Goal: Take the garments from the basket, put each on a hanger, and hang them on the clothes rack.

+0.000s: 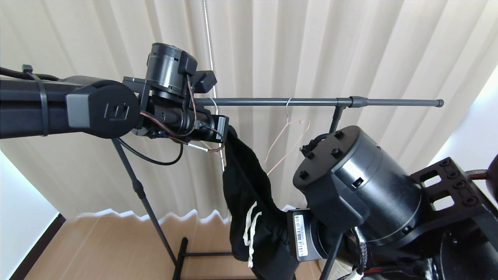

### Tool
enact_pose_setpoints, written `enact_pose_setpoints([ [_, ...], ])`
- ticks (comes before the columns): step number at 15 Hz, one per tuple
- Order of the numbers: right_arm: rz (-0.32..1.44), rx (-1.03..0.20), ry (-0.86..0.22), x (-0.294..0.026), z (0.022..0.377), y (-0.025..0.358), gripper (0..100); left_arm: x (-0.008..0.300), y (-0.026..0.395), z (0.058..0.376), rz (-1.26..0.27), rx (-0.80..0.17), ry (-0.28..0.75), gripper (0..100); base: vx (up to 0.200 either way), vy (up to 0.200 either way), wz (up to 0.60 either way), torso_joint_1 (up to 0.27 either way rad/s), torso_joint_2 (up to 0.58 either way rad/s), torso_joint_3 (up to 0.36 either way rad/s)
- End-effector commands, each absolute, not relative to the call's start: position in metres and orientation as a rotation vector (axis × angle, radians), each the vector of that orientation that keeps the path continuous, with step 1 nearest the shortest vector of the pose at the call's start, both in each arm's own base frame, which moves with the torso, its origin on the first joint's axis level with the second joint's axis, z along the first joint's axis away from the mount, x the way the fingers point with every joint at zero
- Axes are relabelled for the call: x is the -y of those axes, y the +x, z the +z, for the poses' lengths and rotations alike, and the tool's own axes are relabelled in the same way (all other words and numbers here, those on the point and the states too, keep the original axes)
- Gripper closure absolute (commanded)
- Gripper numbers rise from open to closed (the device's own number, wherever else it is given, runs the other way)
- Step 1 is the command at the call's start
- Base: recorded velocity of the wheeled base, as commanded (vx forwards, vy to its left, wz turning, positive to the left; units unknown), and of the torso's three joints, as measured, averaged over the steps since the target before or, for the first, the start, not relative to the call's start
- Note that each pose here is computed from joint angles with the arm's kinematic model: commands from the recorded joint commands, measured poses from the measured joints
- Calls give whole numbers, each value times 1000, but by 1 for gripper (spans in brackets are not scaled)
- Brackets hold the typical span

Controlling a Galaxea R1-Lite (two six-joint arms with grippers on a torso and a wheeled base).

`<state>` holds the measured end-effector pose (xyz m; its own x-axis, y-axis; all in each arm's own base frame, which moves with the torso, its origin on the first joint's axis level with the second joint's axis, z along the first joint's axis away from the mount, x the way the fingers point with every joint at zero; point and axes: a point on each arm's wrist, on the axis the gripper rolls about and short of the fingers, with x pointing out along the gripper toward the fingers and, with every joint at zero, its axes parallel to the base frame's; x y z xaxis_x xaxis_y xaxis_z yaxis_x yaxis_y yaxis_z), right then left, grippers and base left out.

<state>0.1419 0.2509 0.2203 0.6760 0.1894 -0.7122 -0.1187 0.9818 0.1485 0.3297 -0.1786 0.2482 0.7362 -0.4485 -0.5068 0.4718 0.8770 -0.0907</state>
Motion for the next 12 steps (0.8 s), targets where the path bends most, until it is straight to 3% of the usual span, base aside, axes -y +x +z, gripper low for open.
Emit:
enact_pose_setpoints([
  [1,100,-808,101,-238,218,159,100,170,316,258,-509,-530,55,100,0,0,0,0,0,0],
  [2,44,-768,78,-225,225,184,100,157,294,263,-516,-578,139,100,0,0,0,0,0,0],
  [6,-26,-690,100,-216,247,238,100,136,250,251,-521,-671,182,100,0,0,0,0,0,0],
  [12,29,-614,148,-262,254,292,100,137,180,198,-625,-848,280,100,0,0,0,0,0,0],
])
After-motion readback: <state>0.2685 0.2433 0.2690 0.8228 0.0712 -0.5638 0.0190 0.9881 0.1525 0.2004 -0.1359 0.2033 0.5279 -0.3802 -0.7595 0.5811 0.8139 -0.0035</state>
